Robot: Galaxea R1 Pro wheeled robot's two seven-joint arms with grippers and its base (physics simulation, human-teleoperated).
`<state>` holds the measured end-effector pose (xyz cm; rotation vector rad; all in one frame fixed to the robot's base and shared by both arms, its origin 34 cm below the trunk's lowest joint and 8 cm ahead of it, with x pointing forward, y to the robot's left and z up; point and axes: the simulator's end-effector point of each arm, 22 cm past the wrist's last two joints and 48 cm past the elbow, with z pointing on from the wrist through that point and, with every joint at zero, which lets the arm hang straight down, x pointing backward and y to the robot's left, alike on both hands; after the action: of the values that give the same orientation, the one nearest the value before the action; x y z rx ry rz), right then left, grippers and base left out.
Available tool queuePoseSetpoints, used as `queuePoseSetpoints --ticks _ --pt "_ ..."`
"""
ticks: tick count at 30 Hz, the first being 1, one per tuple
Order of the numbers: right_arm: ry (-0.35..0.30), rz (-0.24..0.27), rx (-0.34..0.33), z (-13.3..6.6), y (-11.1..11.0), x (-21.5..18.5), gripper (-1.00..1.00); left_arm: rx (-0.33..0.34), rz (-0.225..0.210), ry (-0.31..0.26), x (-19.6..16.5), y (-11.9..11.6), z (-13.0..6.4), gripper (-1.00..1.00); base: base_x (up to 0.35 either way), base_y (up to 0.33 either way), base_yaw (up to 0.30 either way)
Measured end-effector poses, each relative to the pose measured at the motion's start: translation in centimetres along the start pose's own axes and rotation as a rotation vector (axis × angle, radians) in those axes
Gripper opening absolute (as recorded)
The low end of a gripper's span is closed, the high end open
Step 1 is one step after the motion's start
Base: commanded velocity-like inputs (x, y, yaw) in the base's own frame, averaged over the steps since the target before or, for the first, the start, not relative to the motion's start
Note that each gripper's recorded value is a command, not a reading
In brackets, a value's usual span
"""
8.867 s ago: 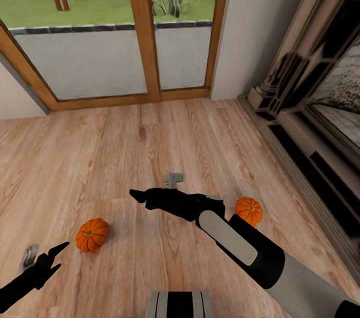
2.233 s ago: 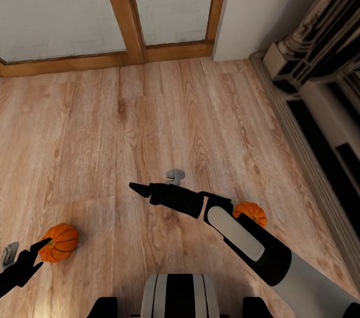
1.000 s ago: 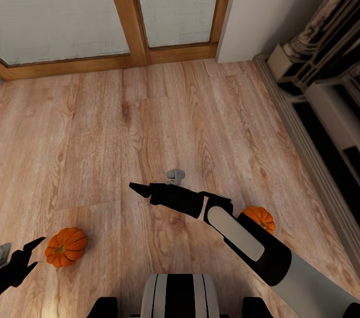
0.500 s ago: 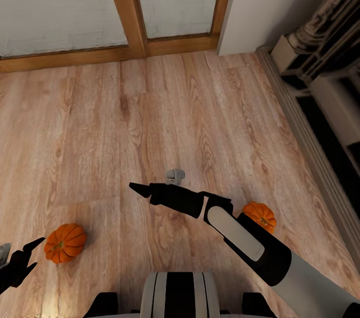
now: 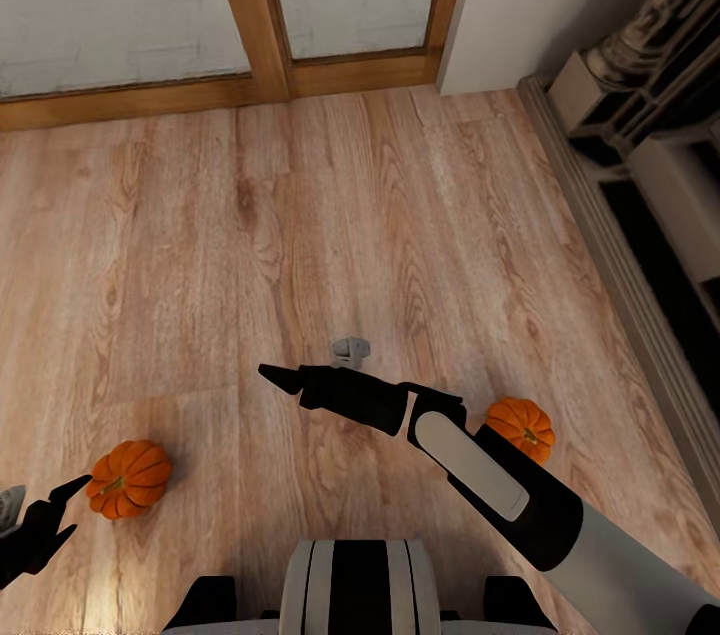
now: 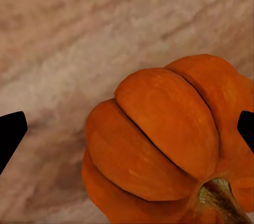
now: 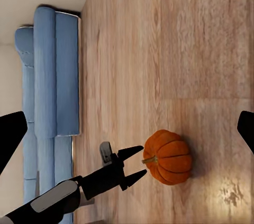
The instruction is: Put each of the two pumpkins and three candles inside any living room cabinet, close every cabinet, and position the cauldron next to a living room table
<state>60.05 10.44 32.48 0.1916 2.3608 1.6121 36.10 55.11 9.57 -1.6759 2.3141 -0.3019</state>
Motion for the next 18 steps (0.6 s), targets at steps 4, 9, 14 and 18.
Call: queuePoseSetpoints --ticks 4,9,14,18 --pt "0.000 0.000 0.000 0.00 -0.01 0.00 1.00 0.004 0.000 0.004 0.26 -0.05 0.07 1.00 0.000 0.000 0.000" --pt "0.000 0.001 0.000 0.00 -0.01 0.02 1.00 0.014 0.009 0.012 0.61 -0.50 0.26 1.00 0.000 0.000 0.000" --pt "0.000 0.001 -0.002 0.02 0.08 0.01 1.00 0.017 0.020 0.020 1.01 -0.66 0.38 1.00 0.000 0.000 0.000" --pt "0.000 0.003 -0.003 0.00 0.09 0.00 1.00 0.013 0.024 0.017 0.92 -0.52 0.33 1.00 0.000 0.000 0.000"
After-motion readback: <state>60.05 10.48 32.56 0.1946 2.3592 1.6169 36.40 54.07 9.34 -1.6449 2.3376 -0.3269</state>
